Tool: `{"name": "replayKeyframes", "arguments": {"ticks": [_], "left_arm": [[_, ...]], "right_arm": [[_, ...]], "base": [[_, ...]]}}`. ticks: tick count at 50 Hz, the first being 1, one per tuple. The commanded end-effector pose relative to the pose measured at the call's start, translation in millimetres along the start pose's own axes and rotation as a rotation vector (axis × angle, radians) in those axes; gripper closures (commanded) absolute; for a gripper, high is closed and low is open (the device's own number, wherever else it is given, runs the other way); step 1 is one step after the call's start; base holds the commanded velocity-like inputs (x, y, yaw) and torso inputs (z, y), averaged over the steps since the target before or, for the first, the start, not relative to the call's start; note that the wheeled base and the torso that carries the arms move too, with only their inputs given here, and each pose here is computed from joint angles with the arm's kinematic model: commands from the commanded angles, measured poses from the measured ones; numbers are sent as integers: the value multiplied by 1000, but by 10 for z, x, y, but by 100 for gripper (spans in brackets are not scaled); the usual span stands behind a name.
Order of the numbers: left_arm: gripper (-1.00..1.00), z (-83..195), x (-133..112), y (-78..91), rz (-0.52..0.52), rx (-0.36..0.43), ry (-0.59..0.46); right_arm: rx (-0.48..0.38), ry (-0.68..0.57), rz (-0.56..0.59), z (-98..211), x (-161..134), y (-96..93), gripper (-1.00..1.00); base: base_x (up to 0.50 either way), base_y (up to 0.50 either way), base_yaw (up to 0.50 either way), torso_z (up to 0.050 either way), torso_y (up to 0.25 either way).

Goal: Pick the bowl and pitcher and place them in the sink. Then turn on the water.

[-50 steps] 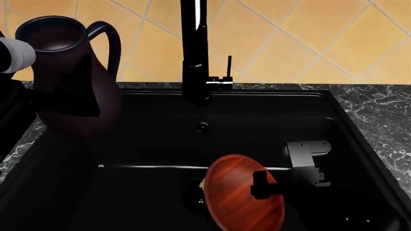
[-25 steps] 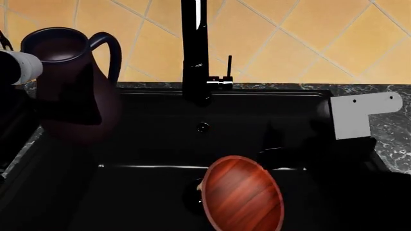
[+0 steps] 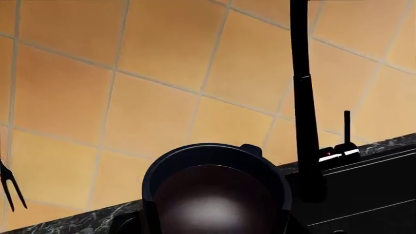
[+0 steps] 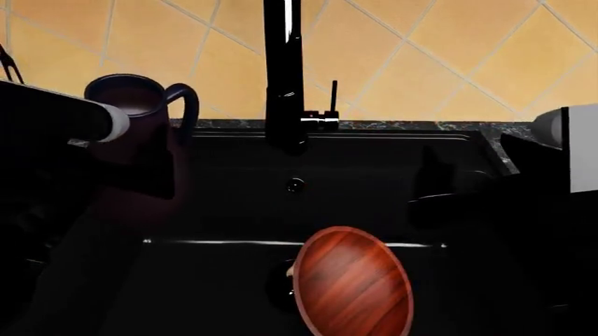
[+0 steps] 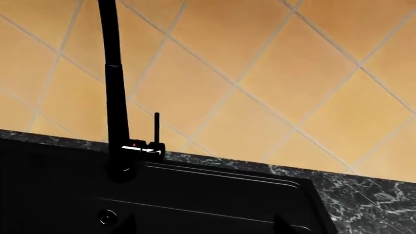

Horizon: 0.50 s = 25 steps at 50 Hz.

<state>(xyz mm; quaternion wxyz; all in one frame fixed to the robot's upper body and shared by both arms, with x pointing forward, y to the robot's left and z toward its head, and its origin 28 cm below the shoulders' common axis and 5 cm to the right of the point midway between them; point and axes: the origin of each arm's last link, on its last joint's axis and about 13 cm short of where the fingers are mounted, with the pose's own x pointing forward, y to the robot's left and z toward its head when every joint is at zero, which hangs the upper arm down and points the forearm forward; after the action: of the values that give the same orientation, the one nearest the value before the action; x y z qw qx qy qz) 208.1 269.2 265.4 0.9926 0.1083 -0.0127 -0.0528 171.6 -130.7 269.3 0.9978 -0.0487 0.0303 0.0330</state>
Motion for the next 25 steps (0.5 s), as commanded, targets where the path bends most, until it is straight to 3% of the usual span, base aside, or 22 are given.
{"name": "replayKeyframes", "arguments": {"ticks": [1, 25], "left_arm": [[100, -17, 135, 0, 33, 23, 9], [100, -316, 199, -99, -12, 31, 108]], "right_arm": [[-8, -15, -15, 16, -35, -22, -100], [-11, -7, -17, -5, -4, -26, -100]], "base": [[5, 196, 25, 0, 0], [6, 199, 25, 1, 2]]}}
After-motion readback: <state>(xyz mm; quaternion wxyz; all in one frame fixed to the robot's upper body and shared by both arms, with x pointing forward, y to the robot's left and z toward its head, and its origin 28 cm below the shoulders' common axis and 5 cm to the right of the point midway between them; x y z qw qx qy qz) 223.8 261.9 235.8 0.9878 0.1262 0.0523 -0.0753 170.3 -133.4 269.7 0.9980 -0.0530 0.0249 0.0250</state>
